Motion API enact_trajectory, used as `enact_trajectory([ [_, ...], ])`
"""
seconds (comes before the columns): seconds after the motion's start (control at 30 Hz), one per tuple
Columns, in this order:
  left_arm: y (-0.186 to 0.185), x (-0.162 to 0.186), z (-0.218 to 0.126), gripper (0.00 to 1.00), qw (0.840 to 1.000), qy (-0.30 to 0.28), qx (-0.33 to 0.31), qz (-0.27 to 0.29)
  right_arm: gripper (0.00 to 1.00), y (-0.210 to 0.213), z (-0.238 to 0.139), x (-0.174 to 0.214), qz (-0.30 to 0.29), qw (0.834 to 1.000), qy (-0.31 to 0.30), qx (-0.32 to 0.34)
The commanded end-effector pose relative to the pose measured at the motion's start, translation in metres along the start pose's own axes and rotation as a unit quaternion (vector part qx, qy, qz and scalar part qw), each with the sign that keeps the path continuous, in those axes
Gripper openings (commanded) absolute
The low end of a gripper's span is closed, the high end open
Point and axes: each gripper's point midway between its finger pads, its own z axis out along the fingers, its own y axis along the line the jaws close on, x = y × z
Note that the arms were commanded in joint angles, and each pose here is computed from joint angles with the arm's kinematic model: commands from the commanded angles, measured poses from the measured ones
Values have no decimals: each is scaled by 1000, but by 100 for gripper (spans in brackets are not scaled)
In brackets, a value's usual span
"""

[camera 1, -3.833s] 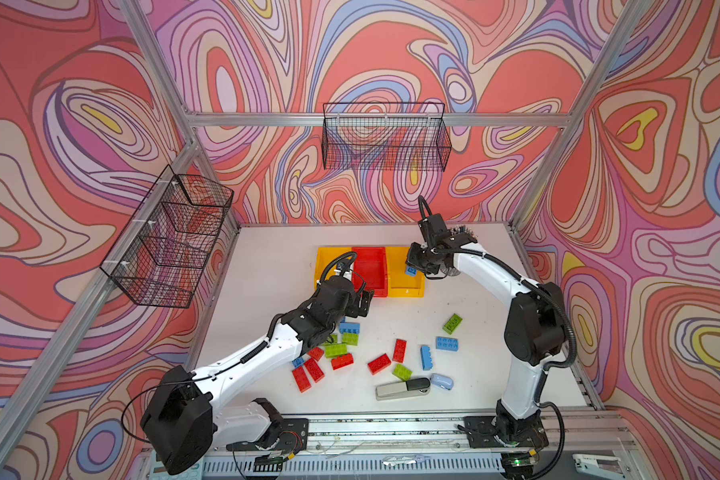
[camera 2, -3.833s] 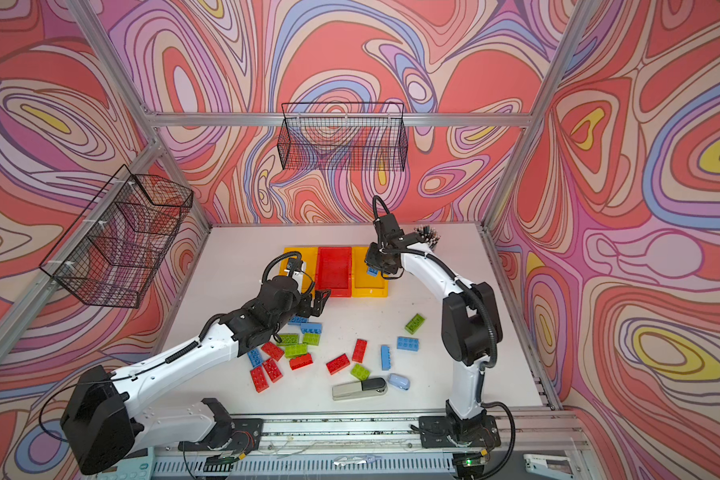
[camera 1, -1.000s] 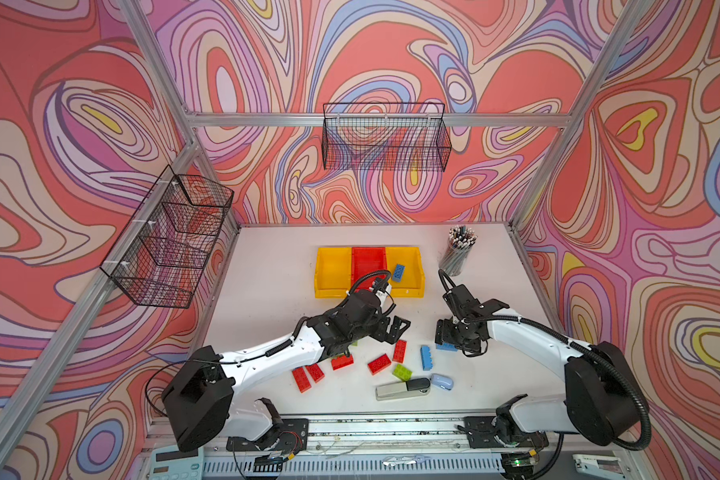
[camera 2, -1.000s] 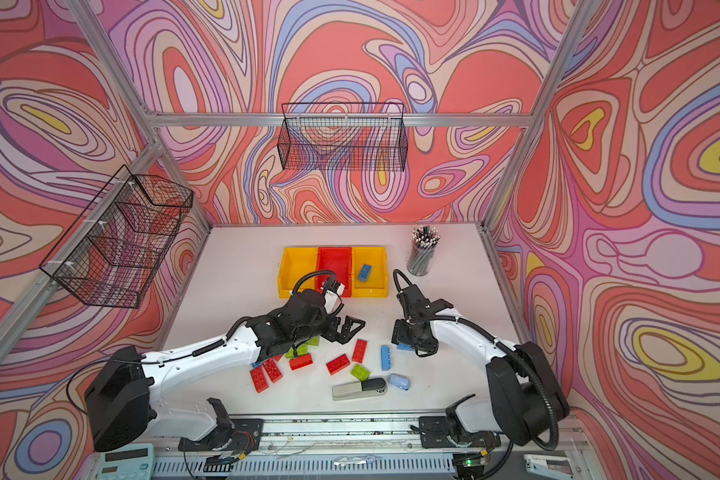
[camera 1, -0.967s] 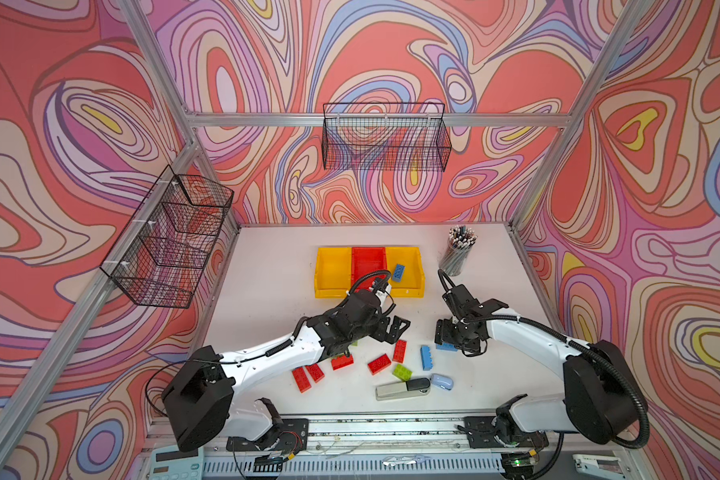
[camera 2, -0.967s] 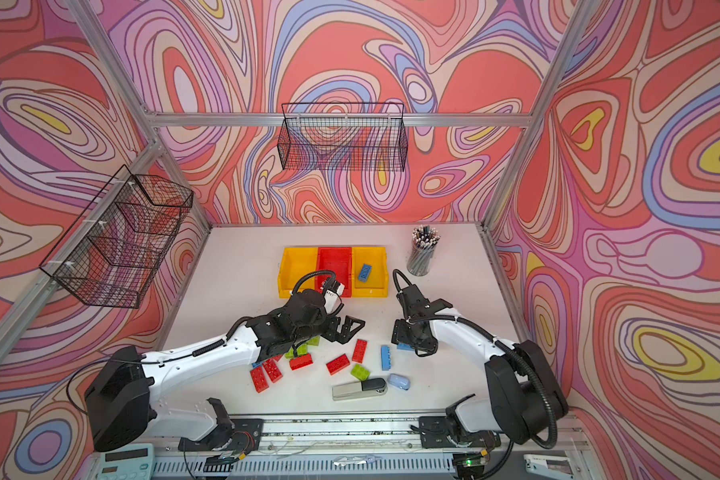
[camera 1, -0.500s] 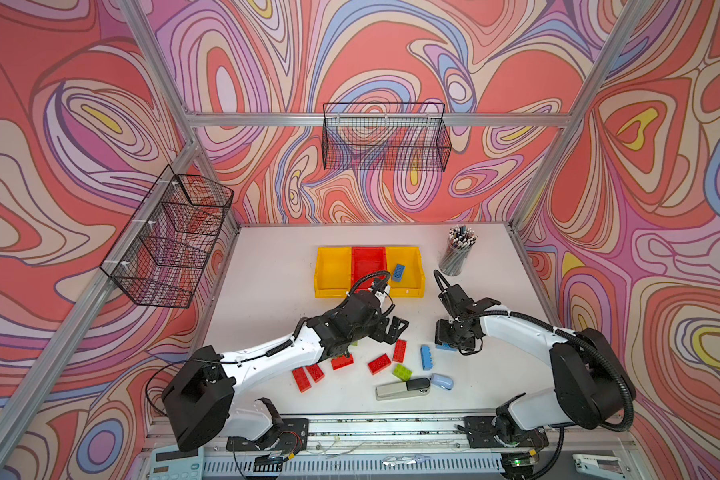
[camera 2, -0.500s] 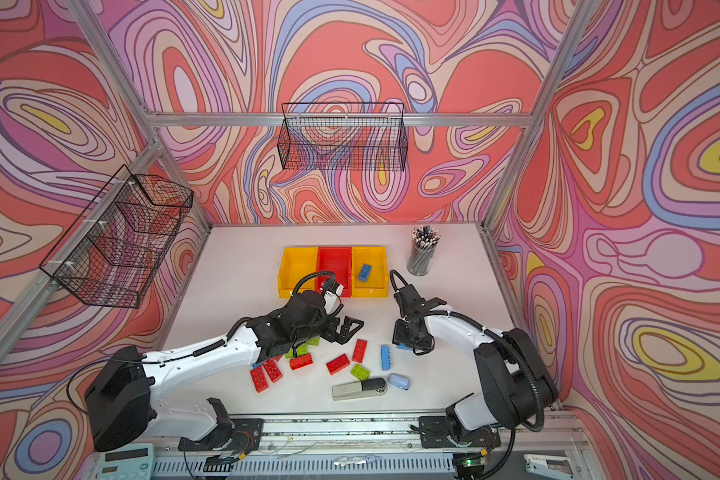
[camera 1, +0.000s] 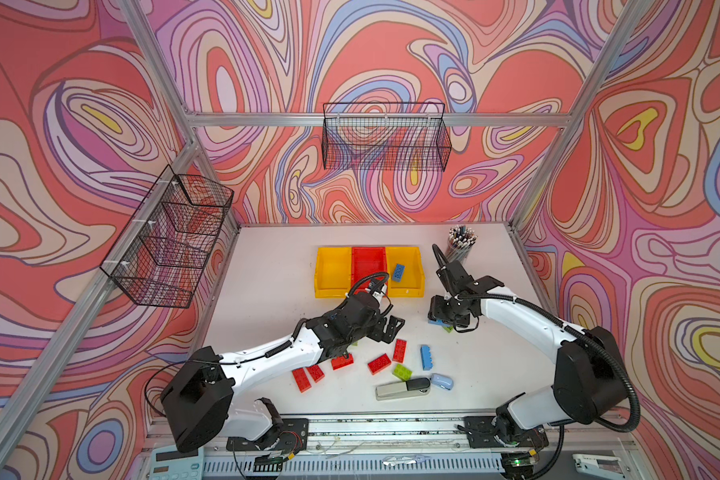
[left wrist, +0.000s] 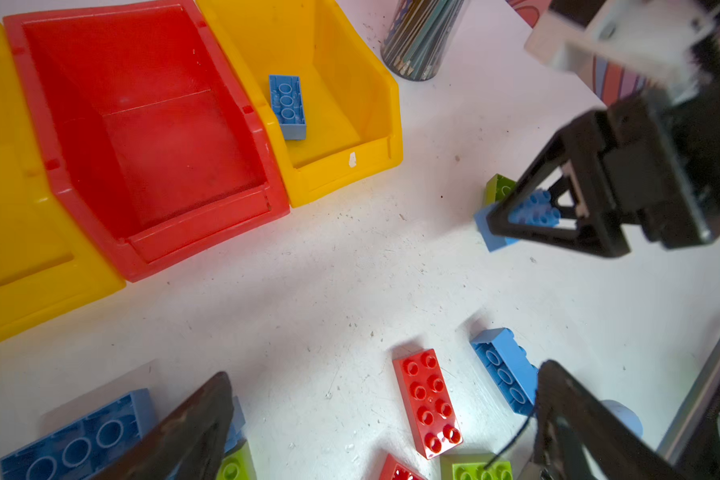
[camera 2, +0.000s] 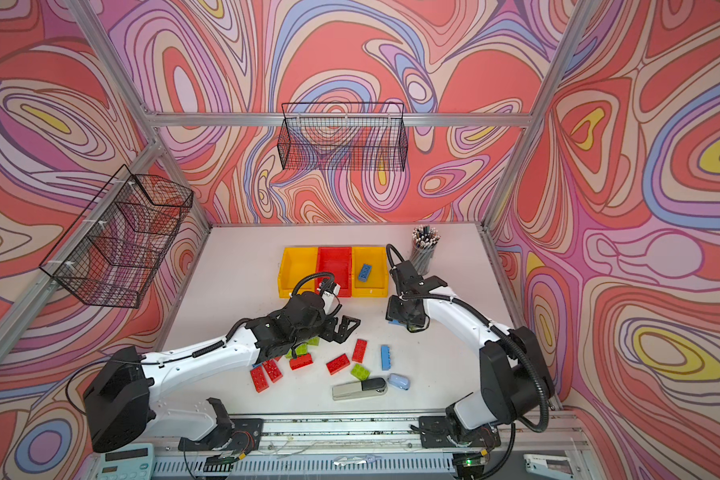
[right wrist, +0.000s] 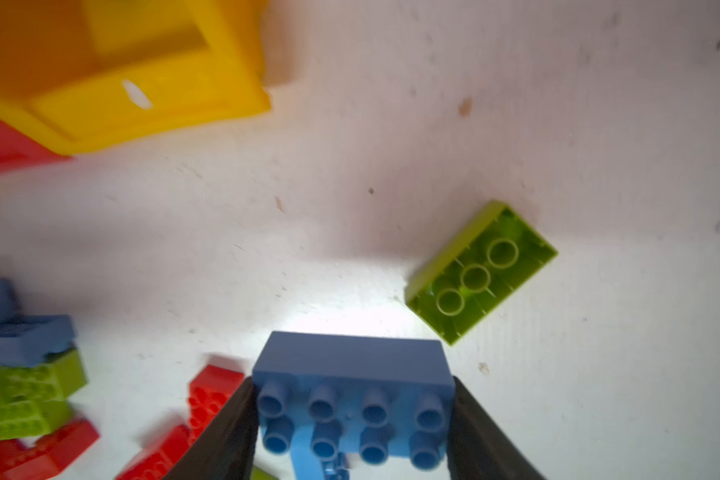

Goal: Sort the legos into containers by color
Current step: 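Grasp the second blue brick and drop it into the same yellow bin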

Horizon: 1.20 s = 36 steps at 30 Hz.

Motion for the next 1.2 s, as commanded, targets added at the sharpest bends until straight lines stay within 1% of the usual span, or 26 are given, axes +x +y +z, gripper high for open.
enact_trajectory([
  [0.0, 7, -3, -8, 100, 1000, -15, -19, 9, 49, 23, -12, -23, -10, 1000, -10, -18],
  [0.1, 12, -5, -11, 100, 999, -17, -31, 11, 49, 46, -17, -51, -16, 999, -30, -40],
  [0.2, 18, -8, -15, 100, 999, -24, -40, 10, 49, 65, -13, -78, -28, 997, -45, -52],
  [0.4, 32, -16, -21, 100, 998, -36, -53, 5, 50, 95, 15, -116, -40, 996, -54, -65],
  [0.57, 44, -24, -25, 100, 997, -36, -62, 2, 49, 107, 33, -135, -47, 995, -58, -63],
  [0.9, 66, -32, -26, 100, 997, -41, -70, -7, 51, 122, 61, -157, -44, 995, -60, -65],
  [1.03, 67, -36, -26, 100, 997, -44, -66, -5, 58, 125, 66, -167, -42, 995, -66, -60],
  [1.17, 69, -37, -26, 100, 997, -45, -65, -6, 72, 130, 61, -176, -39, 994, -77, -62],
])
